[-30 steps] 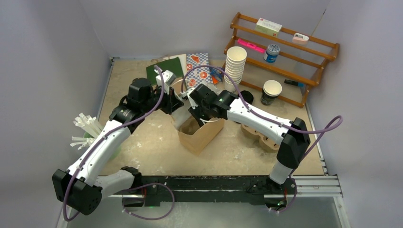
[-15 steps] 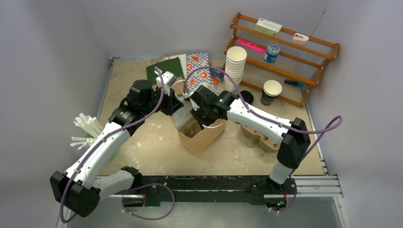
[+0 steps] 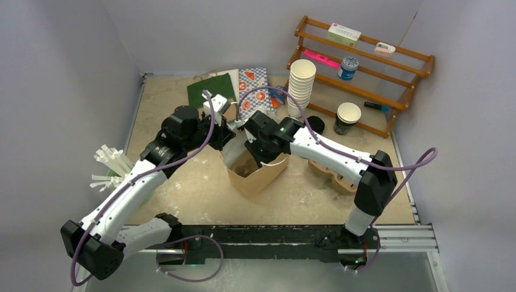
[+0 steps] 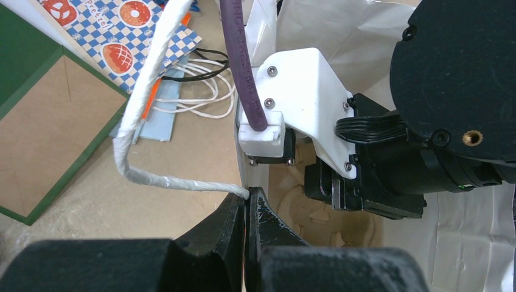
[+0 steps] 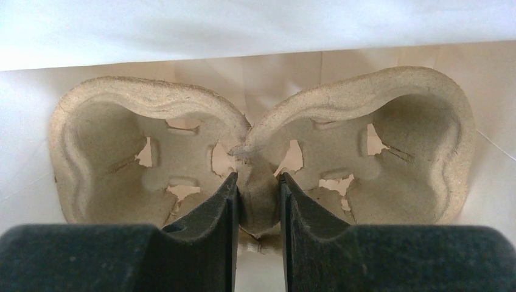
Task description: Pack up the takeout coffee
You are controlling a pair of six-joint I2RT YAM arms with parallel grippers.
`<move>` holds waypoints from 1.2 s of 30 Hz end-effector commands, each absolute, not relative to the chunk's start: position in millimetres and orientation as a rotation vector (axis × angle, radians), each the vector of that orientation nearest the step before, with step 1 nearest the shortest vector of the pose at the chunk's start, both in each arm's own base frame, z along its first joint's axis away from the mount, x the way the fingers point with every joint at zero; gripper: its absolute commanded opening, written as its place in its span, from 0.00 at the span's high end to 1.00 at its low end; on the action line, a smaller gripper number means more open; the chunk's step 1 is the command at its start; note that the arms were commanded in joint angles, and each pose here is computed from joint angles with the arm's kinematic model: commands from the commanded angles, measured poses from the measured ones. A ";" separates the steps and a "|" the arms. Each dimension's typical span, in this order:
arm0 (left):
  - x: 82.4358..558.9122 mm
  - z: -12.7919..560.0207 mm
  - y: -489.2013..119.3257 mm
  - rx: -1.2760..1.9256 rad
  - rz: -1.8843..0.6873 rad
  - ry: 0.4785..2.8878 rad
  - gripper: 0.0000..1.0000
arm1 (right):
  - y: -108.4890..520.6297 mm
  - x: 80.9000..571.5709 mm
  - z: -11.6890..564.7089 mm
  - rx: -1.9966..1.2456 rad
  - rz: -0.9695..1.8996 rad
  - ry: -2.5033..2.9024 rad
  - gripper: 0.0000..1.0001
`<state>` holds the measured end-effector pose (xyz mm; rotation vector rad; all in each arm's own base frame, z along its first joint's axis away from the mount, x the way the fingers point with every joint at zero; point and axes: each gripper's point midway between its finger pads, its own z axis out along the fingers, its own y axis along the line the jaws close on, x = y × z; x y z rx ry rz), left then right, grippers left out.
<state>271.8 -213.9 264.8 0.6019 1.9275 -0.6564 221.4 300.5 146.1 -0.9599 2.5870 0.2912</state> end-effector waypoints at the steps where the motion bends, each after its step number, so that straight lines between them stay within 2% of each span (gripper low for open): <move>1: 282.9 293.9 -206.0 0.573 -0.576 1.806 1.00 | 287.6 204.6 137.8 -0.977 0.269 2.656 0.90; 13: 276.5 297.7 -218.1 0.687 -0.613 1.731 1.00 | 279.4 195.6 111.9 -1.020 0.221 2.732 0.90; 36: 268.8 300.3 -222.7 0.681 -0.665 1.713 0.98 | 279.3 196.4 84.6 -1.081 0.144 2.804 0.91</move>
